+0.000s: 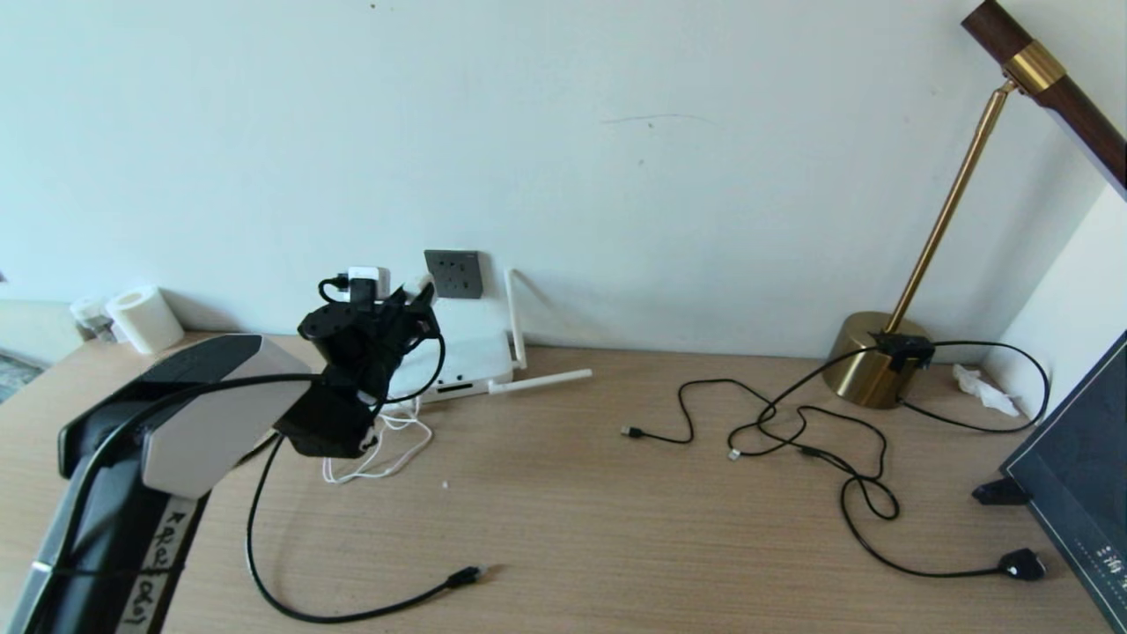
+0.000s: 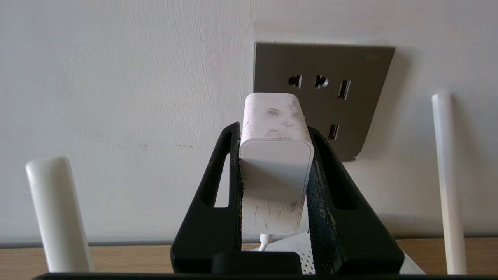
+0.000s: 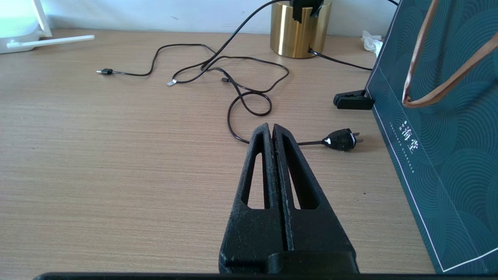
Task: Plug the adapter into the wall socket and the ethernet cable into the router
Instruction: Plug plug into socket
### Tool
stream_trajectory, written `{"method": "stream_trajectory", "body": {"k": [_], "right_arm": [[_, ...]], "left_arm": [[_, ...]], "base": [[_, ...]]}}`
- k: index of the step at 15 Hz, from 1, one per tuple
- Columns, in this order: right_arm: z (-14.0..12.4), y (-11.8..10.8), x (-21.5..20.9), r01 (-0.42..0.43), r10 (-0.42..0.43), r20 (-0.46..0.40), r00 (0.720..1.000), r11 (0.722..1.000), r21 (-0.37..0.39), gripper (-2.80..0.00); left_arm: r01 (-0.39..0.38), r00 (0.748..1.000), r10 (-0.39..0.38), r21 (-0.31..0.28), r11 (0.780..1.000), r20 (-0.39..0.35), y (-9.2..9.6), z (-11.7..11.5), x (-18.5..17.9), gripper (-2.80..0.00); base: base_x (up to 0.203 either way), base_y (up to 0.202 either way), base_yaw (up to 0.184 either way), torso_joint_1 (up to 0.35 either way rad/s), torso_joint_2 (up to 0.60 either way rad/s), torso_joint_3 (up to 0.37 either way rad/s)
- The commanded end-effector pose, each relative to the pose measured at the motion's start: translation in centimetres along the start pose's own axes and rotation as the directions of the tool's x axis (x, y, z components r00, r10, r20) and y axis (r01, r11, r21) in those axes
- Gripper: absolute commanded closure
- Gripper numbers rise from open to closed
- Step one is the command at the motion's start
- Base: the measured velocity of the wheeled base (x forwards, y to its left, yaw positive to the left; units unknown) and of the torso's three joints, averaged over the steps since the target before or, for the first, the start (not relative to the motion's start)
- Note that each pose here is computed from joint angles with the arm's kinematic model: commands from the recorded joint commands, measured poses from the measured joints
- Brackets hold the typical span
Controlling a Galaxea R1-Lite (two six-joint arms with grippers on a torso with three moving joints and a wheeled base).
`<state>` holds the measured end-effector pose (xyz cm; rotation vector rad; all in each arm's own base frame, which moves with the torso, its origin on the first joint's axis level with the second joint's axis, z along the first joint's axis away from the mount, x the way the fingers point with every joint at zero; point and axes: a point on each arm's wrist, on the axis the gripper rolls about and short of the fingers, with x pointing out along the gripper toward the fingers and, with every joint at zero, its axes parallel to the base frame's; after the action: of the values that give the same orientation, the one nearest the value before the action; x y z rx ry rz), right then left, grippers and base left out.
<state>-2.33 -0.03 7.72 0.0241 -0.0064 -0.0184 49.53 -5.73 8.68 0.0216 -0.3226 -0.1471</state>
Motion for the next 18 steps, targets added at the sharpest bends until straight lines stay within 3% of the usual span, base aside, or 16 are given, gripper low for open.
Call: {"method": "stream_trajectory", "body": {"k": [1,8,18], "right_arm": [[0.0,0.0,0.0,0.000,0.000,0.000,1.000,1.000,-0.001,0.00],[0.0,0.0,0.0,0.000,0.000,0.000,1.000,1.000,0.000,0.00],[0.0,0.0,0.0,0.000,0.000,0.000,1.000,1.000,0.001,0.00]], "left_arm": [[0.002,1.000,-0.002,0.001,1.000,0.021,0.0,0.9,0.0,0.00],[0.028,1.000,-0.028,-0.009,1.000,0.011,-1.4,0.4,0.1,0.00],[0.031,0.999,-0.031,-0.009,0.999,0.021,-1.5,0.4,1.0,0.00]], "base": [[0.000,0.000,0.000,0.000,0.00,0.000],[0.000,0.000,0.000,0.000,0.00,0.000],[0.000,0.000,0.000,0.000,0.00,0.000]]}}
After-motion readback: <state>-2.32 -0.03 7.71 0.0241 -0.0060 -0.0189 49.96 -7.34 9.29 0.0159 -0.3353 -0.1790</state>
